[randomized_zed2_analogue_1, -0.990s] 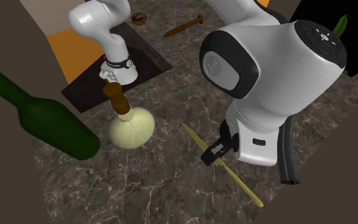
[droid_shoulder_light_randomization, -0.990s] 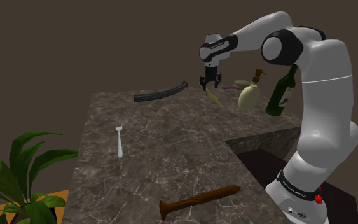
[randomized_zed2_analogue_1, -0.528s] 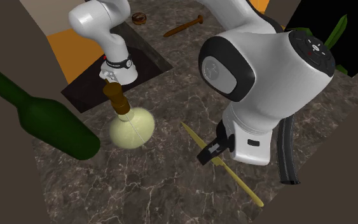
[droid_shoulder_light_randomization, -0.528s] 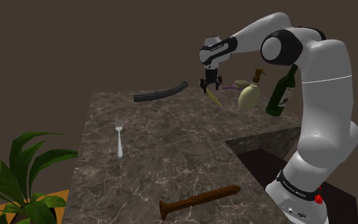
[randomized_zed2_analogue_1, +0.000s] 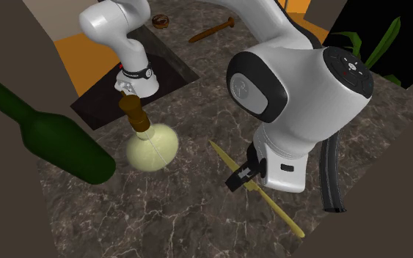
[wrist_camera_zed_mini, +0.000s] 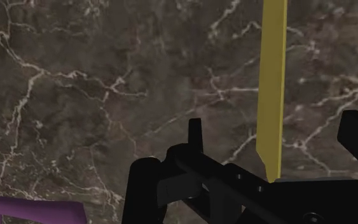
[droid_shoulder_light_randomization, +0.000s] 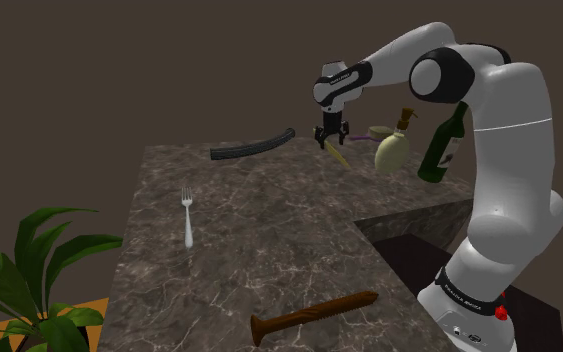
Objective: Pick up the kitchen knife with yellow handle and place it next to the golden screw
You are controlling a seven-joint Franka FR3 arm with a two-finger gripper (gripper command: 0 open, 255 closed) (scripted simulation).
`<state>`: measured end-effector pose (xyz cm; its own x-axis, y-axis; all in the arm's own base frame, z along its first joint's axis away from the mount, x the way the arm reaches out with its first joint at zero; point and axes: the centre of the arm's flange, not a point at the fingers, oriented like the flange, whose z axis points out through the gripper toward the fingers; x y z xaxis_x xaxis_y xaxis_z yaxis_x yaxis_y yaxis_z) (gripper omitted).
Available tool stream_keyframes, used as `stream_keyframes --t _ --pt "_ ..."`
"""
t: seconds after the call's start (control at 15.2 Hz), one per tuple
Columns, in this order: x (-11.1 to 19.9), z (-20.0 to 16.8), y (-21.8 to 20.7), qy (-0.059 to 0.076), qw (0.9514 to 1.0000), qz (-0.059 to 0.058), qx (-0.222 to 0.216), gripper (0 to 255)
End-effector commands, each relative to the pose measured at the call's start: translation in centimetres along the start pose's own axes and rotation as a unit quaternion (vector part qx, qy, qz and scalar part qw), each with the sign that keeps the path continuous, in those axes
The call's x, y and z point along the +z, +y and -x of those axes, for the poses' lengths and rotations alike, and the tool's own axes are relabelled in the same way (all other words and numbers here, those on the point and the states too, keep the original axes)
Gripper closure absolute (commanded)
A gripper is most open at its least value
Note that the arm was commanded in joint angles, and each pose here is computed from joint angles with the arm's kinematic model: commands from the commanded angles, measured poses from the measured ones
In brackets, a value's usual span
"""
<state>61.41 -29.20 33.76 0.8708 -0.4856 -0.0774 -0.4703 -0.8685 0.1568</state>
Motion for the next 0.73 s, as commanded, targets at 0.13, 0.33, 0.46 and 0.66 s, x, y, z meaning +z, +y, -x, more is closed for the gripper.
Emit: stream_keyframes --t 0.13,0.33,0.46,0.66 --pt "0.0 0.0 0.0 0.0 1.0 0.0 0.0 255" --pt "0.0 0.0 0.0 0.0 1.0 0.0 0.0 255" --pt "0.0 0.0 0.0 0.0 1.0 0.0 0.0 255" --pt "0.01 0.0 0.0 0.0 1.0 0.0 0.0 255"
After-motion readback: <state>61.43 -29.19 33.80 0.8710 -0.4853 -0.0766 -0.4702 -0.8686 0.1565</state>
